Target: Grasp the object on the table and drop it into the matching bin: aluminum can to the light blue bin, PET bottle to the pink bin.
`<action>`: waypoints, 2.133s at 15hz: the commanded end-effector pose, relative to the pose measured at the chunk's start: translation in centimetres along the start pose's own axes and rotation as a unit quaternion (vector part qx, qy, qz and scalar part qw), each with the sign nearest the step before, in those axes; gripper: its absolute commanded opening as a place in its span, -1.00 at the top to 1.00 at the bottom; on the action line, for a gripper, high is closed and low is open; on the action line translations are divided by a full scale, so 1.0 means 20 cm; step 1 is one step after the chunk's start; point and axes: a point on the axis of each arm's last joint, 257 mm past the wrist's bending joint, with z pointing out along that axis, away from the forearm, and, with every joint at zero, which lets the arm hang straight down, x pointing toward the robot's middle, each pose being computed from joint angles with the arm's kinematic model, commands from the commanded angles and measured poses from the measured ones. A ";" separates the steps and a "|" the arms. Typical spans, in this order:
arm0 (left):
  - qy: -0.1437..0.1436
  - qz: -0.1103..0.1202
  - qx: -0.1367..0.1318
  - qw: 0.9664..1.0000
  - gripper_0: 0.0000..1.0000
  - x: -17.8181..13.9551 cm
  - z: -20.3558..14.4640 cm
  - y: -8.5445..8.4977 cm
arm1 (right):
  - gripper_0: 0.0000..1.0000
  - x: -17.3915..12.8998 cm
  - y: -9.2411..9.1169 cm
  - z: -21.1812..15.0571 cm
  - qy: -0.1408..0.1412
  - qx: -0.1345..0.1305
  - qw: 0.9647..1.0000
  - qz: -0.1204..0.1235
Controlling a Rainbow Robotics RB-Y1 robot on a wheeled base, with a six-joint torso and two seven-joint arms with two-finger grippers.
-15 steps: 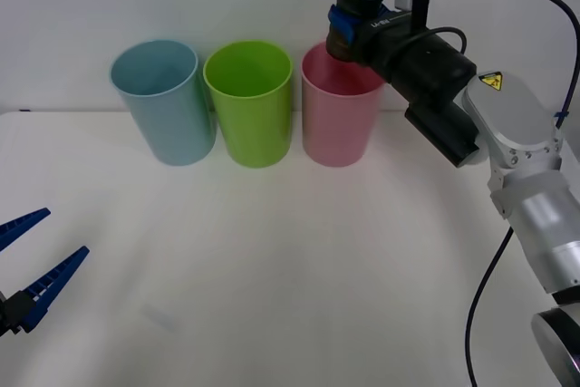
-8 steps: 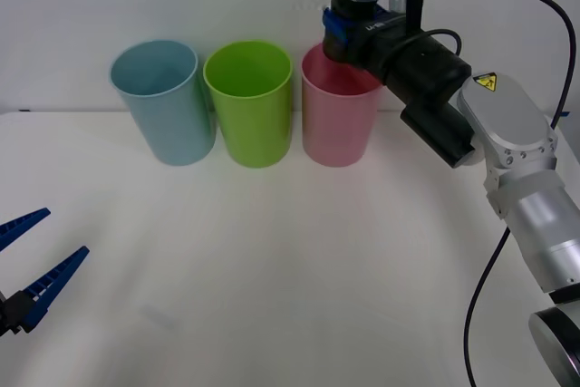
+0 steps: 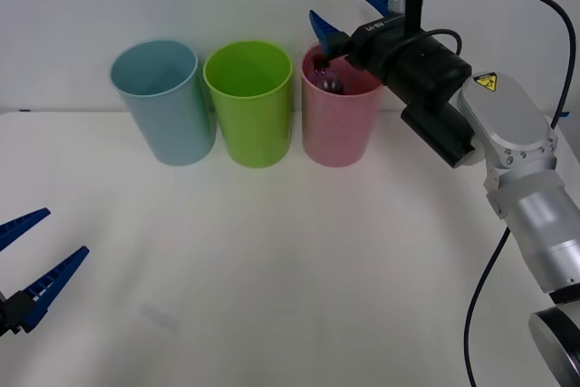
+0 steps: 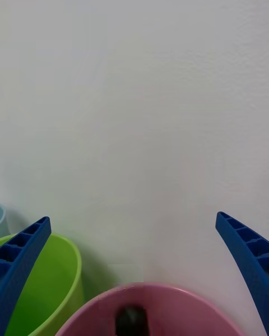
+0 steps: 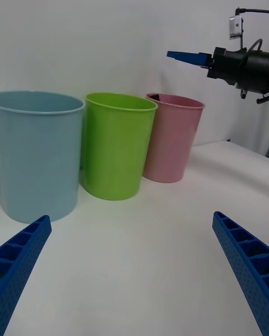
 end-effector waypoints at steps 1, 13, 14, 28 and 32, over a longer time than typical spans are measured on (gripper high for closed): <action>0.000 0.000 0.000 1.000 -1.00 0.00 0.00 0.00 | -1.00 0.01 0.00 -0.01 0.002 -0.003 1.000 0.002; 0.000 0.000 0.000 1.000 -1.00 0.00 0.00 0.00 | -1.00 0.06 0.10 -0.74 0.012 -0.059 0.998 -0.004; 0.000 0.000 0.000 1.000 -1.00 0.00 0.00 0.00 | -1.00 0.08 0.11 -0.82 0.018 -0.069 0.997 -0.004; 0.000 0.000 0.000 1.000 -1.00 0.00 0.00 0.00 | -1.00 0.49 0.06 -1.74 0.131 -0.101 0.983 -0.080; 0.000 0.000 0.000 1.000 -1.00 0.00 0.00 0.00 | -1.00 0.59 0.06 -1.97 0.159 -0.116 0.979 -0.059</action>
